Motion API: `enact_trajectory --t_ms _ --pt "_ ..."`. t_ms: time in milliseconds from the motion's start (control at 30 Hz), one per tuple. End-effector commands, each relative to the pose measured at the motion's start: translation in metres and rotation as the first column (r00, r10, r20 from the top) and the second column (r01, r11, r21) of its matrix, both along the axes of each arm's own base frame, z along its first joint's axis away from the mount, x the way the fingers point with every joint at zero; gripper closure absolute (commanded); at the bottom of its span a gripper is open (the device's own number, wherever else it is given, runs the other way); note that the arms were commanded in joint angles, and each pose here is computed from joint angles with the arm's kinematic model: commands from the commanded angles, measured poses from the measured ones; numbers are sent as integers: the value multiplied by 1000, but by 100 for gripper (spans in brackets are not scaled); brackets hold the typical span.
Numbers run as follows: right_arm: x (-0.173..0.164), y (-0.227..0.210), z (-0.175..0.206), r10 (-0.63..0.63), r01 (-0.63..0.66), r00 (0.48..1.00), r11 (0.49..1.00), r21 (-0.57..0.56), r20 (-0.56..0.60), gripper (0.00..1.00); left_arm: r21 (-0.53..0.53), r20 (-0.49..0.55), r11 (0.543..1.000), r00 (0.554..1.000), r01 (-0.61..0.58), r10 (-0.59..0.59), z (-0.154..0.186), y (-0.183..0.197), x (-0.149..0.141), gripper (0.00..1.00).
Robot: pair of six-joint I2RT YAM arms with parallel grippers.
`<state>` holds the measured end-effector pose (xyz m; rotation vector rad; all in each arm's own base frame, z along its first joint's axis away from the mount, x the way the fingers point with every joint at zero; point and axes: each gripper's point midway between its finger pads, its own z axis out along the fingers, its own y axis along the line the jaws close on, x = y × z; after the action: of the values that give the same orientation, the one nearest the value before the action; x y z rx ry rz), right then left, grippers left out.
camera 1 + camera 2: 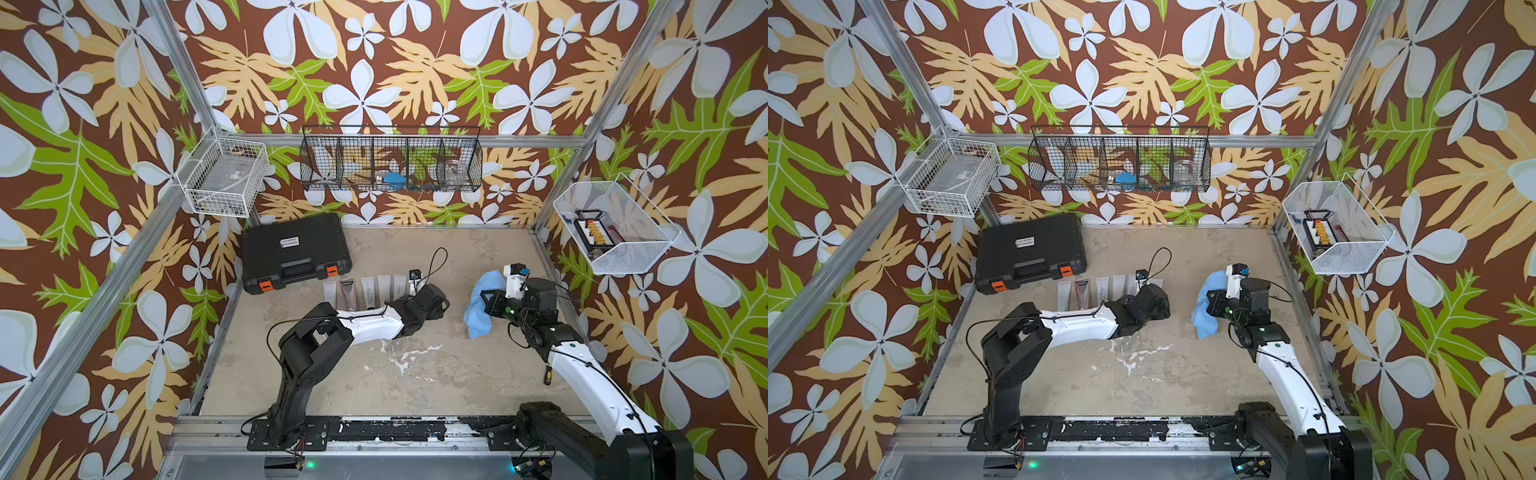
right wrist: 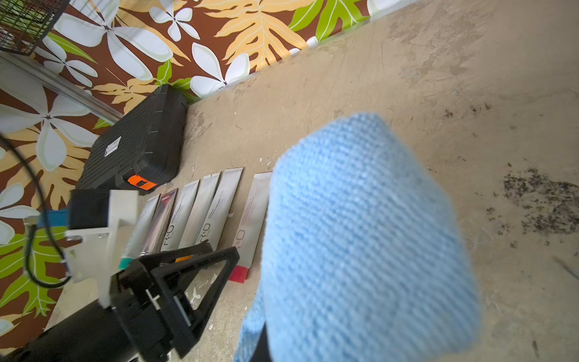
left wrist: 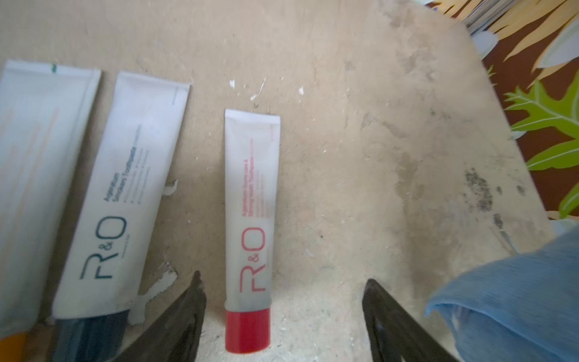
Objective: Wipe the surface of the toothpaste tube
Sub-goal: Move the toothpaste to the center of the board, then place the cleaning item at the center of the board.
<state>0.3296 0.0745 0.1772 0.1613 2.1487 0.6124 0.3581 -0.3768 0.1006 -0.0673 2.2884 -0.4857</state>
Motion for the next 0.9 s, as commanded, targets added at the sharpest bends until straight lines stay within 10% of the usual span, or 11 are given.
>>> enact_trajectory --t_ms 0,467,867 --pt "10 0 13 -3 3 999 1000 -1 49 100 44 65 999 998 9 -12 28 10 2 19" --pt "62 -39 8 -169 177 984 966 -190 60 100 53 313 998 950 -30 12 136 91 -5 17" --pt "96 -66 -52 -261 233 964 923 -307 -54 100 68 407 985 906 -158 117 151 176 -14 16"
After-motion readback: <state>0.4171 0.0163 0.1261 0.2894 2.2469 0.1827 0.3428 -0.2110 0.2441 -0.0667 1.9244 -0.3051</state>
